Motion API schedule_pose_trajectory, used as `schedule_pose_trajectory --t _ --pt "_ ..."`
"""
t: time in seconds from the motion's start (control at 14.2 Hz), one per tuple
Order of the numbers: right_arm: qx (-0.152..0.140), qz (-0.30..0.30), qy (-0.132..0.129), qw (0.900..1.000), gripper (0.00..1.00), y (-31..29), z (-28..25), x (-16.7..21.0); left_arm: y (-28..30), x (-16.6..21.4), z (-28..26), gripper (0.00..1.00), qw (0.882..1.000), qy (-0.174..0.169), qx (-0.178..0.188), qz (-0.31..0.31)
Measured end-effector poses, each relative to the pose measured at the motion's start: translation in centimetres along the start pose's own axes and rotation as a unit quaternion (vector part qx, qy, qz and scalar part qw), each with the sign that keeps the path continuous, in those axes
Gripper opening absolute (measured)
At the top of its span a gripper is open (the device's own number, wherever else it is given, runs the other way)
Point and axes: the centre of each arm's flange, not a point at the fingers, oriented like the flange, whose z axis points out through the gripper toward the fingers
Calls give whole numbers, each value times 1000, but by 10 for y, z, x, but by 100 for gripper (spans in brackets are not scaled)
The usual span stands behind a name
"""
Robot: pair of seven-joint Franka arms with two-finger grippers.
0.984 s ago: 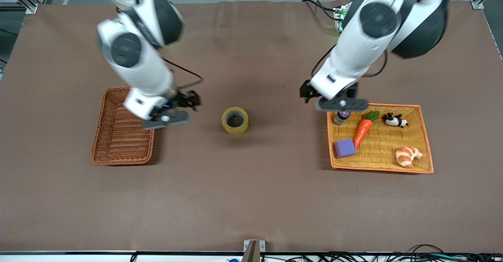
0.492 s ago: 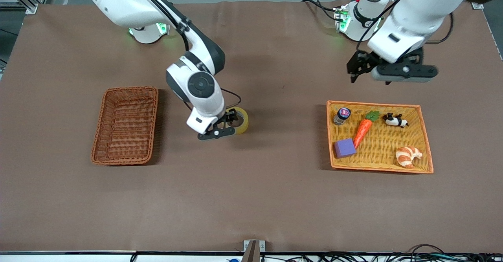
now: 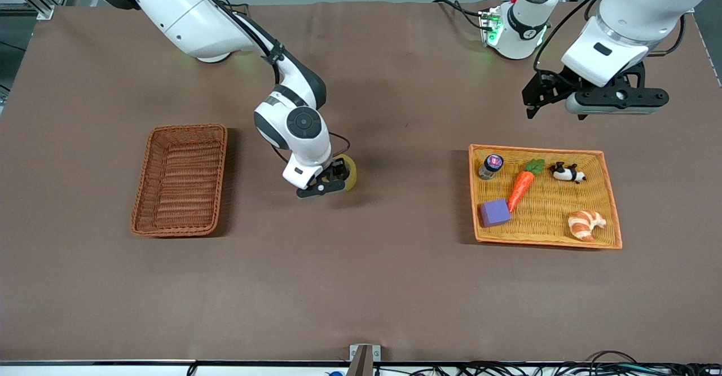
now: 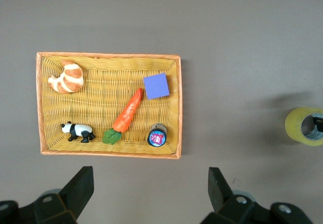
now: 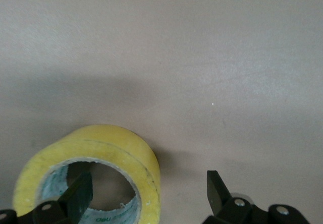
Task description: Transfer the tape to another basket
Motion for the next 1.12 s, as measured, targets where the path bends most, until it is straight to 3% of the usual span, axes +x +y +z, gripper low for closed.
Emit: schedule_pose_trajectory --t 0.28,0.7,0.77,1.05,1.12 --pt "11 -13 13 1000 100 -6 7 -9 -42 8 0 100 1000 -9 -11 10" --pt "0 -32 18 999 97 -8 16 -18 -87 14 -9 100 1000 -5 -24 16" --pt "-1 -34 19 999 92 -8 16 -18 -88 14 -9 100 1000 -4 -24 14" --pt "-14 -33 27 999 48 -7 19 -21 -94 15 -8 100 1000 -5 -23 5" --pt "-16 -28 28 999 48 -7 19 -21 -94 15 -7 100 1000 -6 -23 5"
